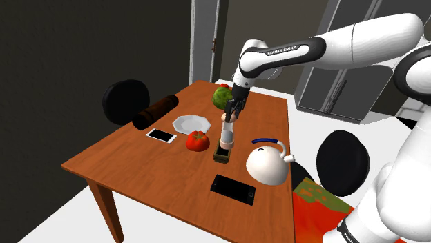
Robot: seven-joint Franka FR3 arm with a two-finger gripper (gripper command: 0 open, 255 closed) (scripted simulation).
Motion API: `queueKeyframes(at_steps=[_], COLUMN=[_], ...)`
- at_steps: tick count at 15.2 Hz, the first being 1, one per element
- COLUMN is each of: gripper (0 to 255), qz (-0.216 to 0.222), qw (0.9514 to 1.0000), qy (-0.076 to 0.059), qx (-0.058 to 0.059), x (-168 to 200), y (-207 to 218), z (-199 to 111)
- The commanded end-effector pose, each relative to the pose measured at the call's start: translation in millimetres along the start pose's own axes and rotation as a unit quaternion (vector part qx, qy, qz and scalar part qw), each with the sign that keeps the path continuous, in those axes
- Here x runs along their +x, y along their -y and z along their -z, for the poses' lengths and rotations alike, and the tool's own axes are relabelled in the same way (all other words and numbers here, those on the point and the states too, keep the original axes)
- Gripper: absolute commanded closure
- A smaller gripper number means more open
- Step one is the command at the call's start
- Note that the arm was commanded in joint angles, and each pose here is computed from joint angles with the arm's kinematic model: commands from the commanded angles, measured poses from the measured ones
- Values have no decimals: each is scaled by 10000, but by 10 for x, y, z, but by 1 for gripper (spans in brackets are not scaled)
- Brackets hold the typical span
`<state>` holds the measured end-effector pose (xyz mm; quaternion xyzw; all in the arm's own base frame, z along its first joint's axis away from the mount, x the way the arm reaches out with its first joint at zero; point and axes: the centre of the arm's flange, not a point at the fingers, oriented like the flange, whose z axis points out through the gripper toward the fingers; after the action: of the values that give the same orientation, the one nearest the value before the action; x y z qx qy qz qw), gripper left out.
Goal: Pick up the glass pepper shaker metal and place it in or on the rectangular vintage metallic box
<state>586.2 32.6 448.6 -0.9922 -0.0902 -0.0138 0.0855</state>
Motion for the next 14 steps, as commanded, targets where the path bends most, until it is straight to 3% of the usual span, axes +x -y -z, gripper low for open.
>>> queueKeyframes(at_steps=[1, 2, 3, 8, 12, 14], gripper=[255, 255, 0, 0, 0, 0], qz=[-3, -3, -3, -3, -3, -3], qw=[10000, 10000, 10000, 10000, 10000, 10000], qy=[31, 31, 31, 31, 31, 31], qx=[1, 1, 1, 1, 1, 1], x=[-4, -4, -7, -4, -1, -2], y=[-8, -8, -5, -8, -8, -8], z=[-30, -30, -26, -30, 470, 470])
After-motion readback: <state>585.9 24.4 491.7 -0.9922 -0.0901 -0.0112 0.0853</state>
